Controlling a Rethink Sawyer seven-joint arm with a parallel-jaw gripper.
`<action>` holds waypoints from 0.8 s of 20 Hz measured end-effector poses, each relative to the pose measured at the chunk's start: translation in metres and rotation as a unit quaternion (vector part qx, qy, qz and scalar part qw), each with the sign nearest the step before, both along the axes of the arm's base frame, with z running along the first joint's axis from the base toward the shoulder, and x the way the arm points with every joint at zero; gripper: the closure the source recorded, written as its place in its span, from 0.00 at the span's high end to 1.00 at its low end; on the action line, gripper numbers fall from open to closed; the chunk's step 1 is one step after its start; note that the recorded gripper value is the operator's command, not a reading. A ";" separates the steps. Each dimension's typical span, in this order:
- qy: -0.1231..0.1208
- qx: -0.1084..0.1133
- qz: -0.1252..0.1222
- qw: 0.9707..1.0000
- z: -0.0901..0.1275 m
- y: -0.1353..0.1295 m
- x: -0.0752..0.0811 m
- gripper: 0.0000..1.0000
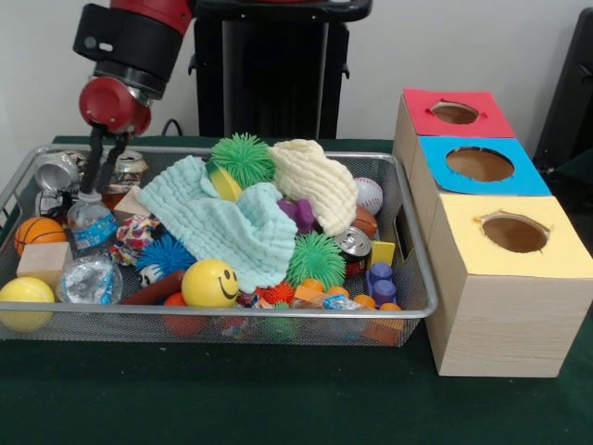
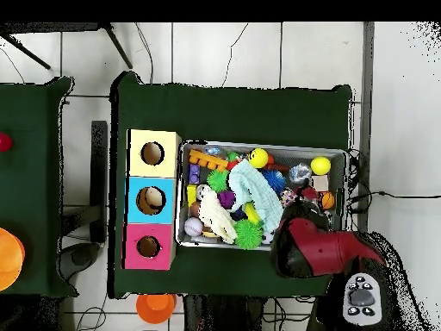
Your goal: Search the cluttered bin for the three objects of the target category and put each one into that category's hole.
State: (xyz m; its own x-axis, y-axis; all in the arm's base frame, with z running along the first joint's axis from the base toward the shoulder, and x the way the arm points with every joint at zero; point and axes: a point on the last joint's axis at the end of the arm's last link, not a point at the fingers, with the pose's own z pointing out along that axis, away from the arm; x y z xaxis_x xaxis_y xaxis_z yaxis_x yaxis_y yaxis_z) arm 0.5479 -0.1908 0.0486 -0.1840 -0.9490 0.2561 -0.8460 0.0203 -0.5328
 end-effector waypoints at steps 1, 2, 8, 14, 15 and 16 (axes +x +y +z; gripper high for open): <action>0.004 -0.003 -0.002 1.000 0.001 -0.002 -0.002 1.00; 0.016 -0.008 -0.007 1.000 0.001 -0.007 -0.006 1.00; 0.064 -0.026 -0.023 0.997 -0.006 -0.020 -0.028 1.00; 0.102 -0.010 -0.069 0.992 -0.021 -0.049 -0.050 1.00; 0.120 -0.006 -0.087 0.989 -0.027 -0.058 -0.059 1.00; 0.127 -0.005 -0.093 0.987 -0.030 -0.060 -0.063 1.00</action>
